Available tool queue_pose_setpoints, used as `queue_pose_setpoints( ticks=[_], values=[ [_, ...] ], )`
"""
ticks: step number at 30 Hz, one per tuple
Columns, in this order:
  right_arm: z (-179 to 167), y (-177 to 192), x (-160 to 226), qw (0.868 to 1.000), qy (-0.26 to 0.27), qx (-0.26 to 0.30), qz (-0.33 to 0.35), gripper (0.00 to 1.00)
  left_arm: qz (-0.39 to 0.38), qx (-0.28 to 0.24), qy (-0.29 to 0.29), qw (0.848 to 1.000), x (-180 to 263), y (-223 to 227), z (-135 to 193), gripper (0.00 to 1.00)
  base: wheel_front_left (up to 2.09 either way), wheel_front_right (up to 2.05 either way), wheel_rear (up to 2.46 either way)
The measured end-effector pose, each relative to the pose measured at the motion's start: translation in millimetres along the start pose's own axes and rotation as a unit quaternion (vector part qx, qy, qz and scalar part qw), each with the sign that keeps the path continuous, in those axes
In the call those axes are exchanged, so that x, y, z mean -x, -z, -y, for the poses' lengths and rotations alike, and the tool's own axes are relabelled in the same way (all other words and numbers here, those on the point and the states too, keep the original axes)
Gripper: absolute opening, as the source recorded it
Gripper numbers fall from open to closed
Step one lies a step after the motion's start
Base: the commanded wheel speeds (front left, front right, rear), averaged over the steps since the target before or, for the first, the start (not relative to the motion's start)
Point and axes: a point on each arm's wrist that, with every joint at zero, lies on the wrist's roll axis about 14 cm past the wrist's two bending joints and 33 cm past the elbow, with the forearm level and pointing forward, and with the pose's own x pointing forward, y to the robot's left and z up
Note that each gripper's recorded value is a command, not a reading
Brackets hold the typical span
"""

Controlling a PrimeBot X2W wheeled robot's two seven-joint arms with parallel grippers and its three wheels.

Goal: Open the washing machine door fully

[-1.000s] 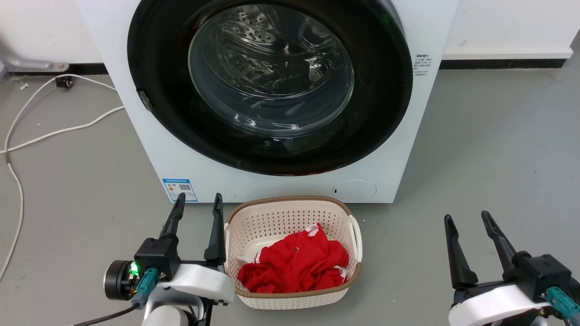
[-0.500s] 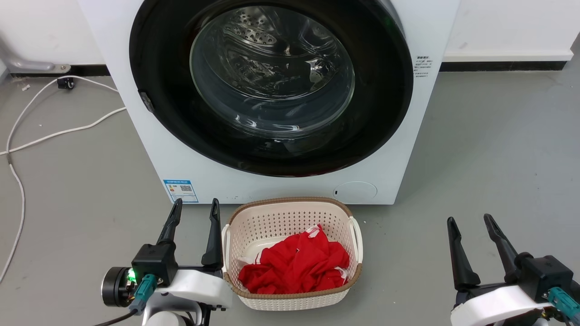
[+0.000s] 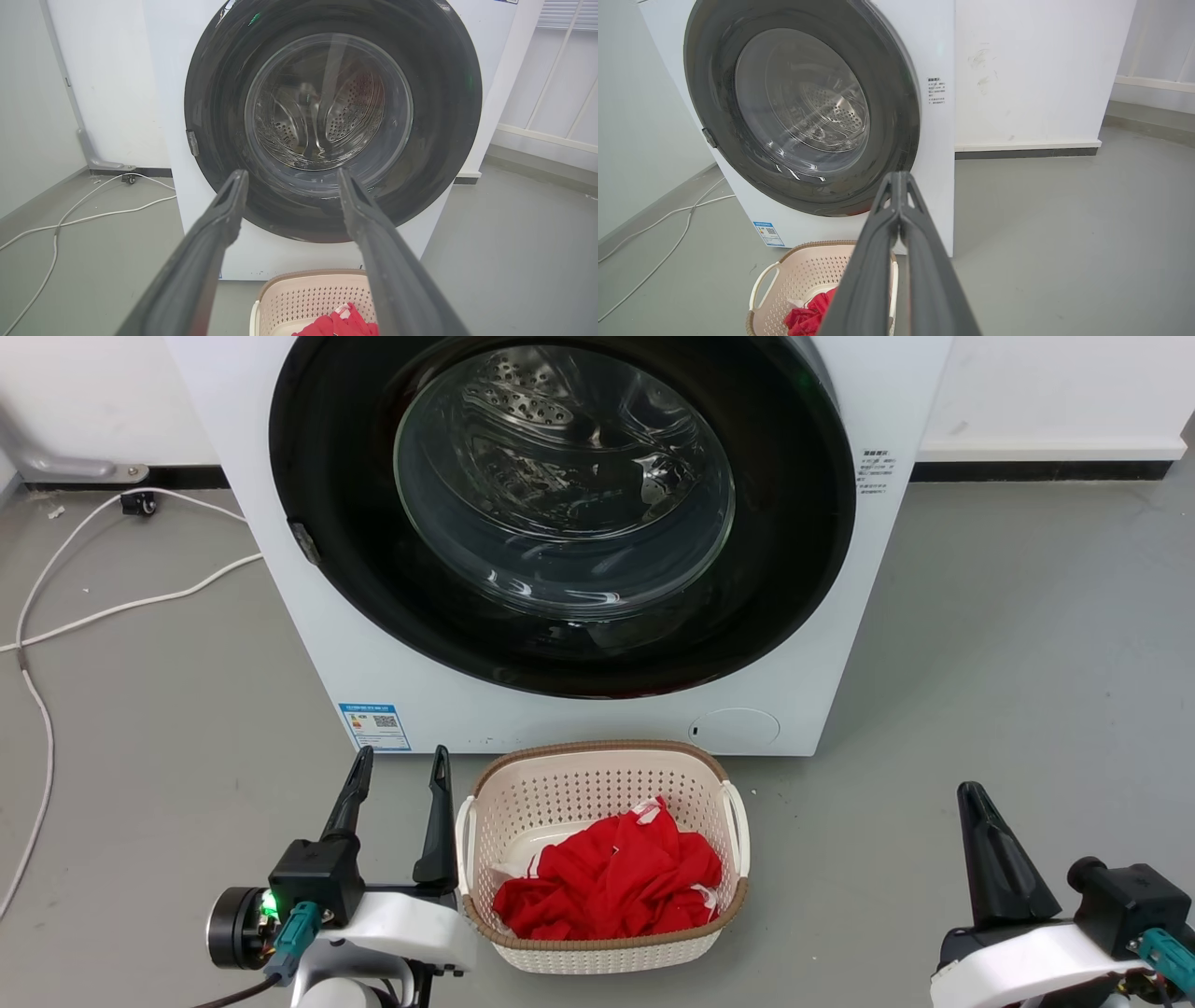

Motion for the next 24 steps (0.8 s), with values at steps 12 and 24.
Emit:
queue_pose_setpoints(
  ticks=[12, 24],
  values=[
    [1, -24, -4, 0.985, 0.01, -0.158, 0.063, 0.0, 0.001, 0.0, -0.003, 1.0, 1, -1, -2, 1.0, 0.0, 0.0, 0.0],
    [32, -104, -18, 0.815, -0.002, -0.538, 0.215, 0.0, 0.005, 0.001, -0.005, 1.0, -3, -2, -1, 1.0, 0.0, 0.0, 0.0]
  ],
)
